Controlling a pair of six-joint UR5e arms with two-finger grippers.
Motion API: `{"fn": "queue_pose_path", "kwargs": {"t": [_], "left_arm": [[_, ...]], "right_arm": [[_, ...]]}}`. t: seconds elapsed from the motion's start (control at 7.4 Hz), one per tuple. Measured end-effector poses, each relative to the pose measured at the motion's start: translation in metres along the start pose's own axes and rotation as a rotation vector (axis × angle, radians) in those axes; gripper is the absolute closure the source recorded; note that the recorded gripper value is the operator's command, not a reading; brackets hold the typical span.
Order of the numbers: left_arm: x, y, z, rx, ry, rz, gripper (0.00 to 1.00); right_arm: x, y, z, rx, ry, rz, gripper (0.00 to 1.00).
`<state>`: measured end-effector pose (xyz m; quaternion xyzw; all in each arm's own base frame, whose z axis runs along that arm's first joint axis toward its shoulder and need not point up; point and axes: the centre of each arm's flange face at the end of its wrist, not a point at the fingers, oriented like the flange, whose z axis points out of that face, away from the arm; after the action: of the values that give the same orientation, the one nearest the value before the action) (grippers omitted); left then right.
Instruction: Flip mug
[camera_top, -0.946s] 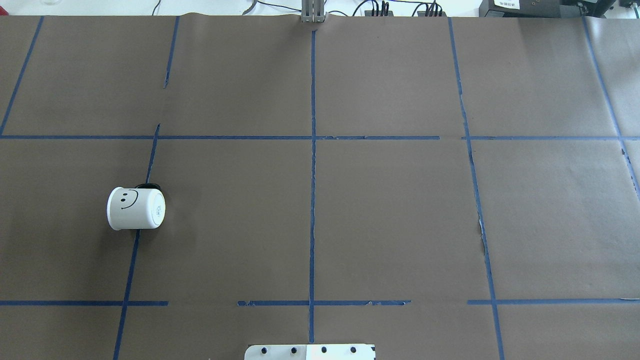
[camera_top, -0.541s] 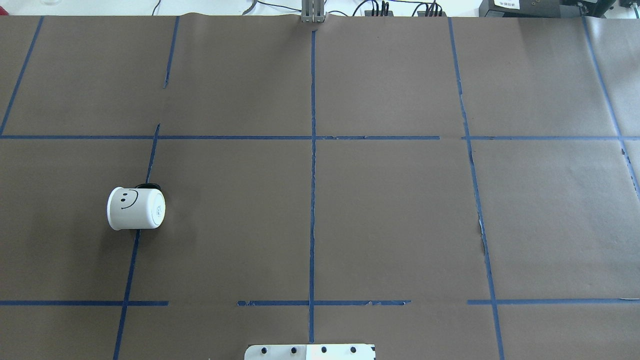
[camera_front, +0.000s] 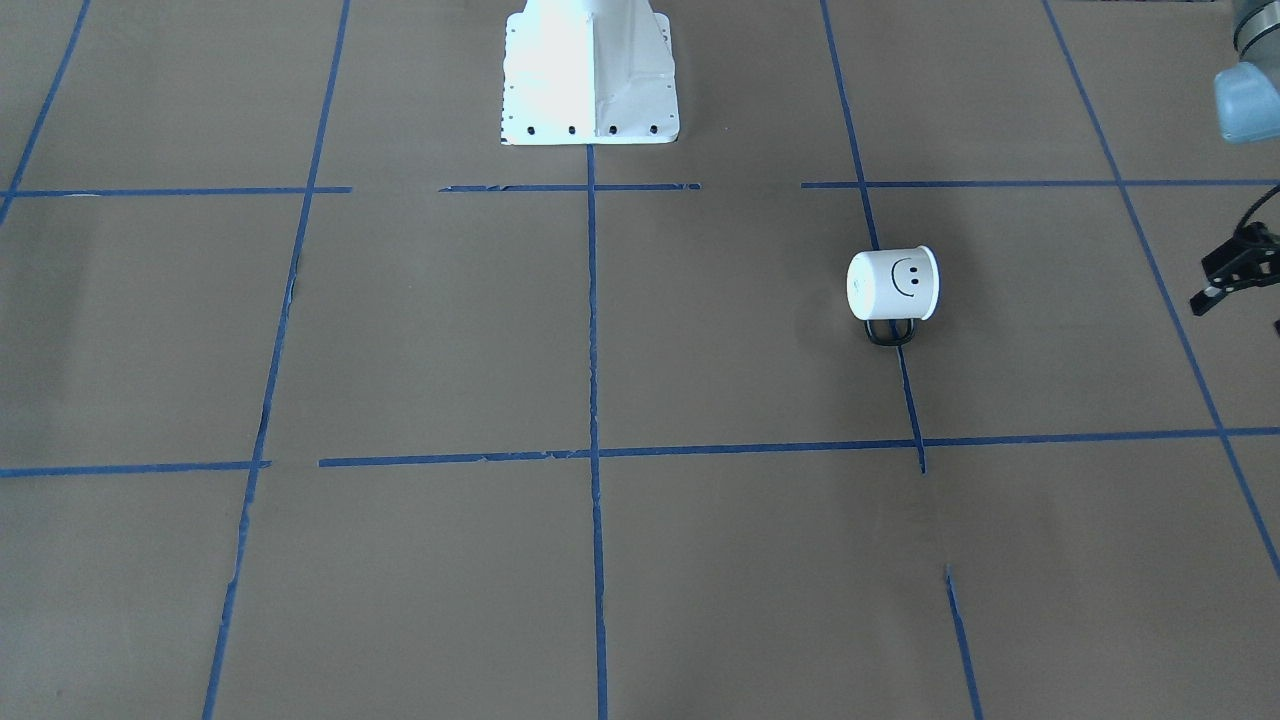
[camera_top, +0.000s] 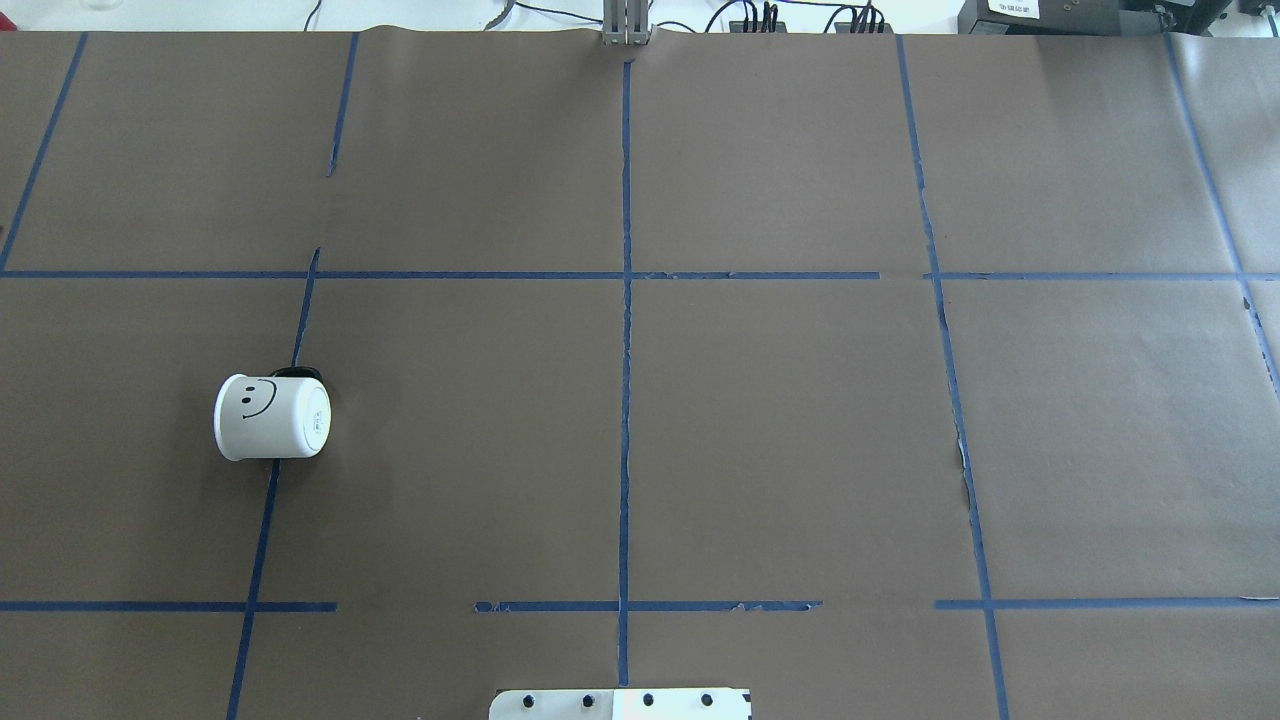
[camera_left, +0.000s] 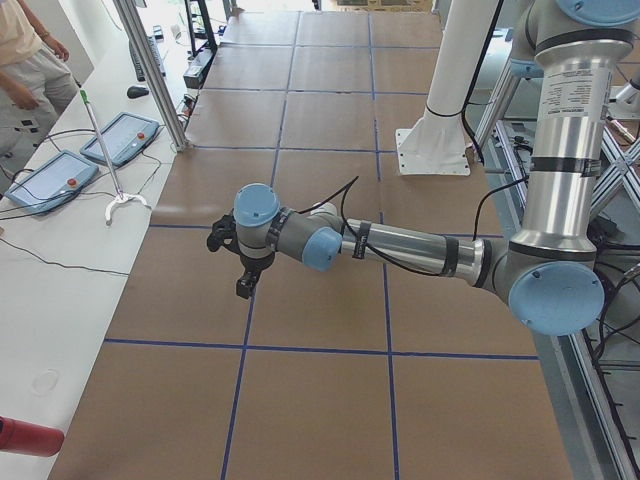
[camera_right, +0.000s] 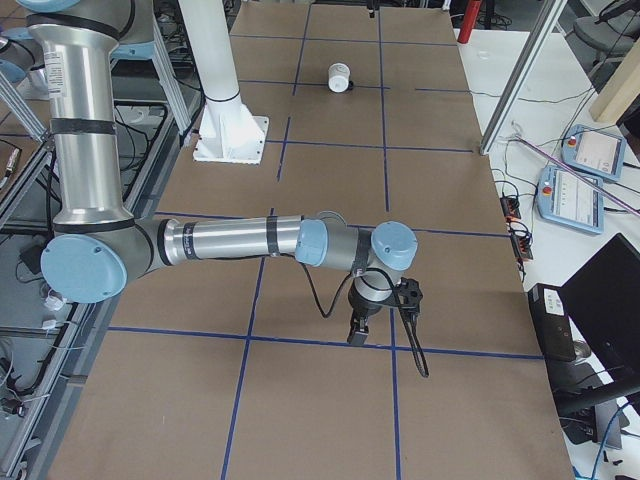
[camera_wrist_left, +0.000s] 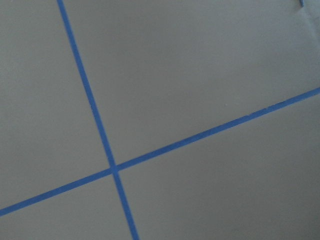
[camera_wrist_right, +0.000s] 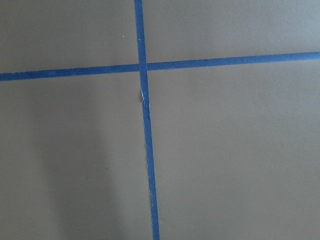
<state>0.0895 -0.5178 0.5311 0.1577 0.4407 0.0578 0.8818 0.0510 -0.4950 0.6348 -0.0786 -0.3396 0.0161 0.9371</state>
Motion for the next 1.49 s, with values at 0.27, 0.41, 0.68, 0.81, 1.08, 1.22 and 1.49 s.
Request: {"fn": "queue_pose_path", "kwargs": {"t": [0.27,0.41,0.68,0.81,1.08,1.22,1.49], "left_arm": [[0.078,0.037,0.068,0.099,0.04,-0.16,0.0],[0.111,0.059,0.091,0.143,0.093,-0.215,0.0],[0.152,0.098,0.1,0.213,0.34,-0.283,0.0],[0.148,0.117,0.096,0.248,0.476,-0.29,0.0],[0.117,0.148,0.105,0.305,0.607,-0.284,0.0],[0.111,0.159,0.111,0.315,0.65,-0.278,0.0],[0.118,0.175,0.127,0.328,0.74,-0.284,0.0]], "right_arm": [[0.0,0.0,0.0,0.0,0.0,0.0,0.0],[0.0,0.0,0.0,0.0,0.0,0.0,0.0],[0.0,0.0,0.0,0.001,0.0,0.0,0.0],[0.0,0.0,0.0,0.0,0.0,0.0,0.0],[0.0,0.0,0.0,0.001,0.0,0.0,0.0],[0.0,0.0,0.0,0.001,0.0,0.0,0.0],[0.0,0.0,0.0,0.0,0.0,0.0,0.0]]}}
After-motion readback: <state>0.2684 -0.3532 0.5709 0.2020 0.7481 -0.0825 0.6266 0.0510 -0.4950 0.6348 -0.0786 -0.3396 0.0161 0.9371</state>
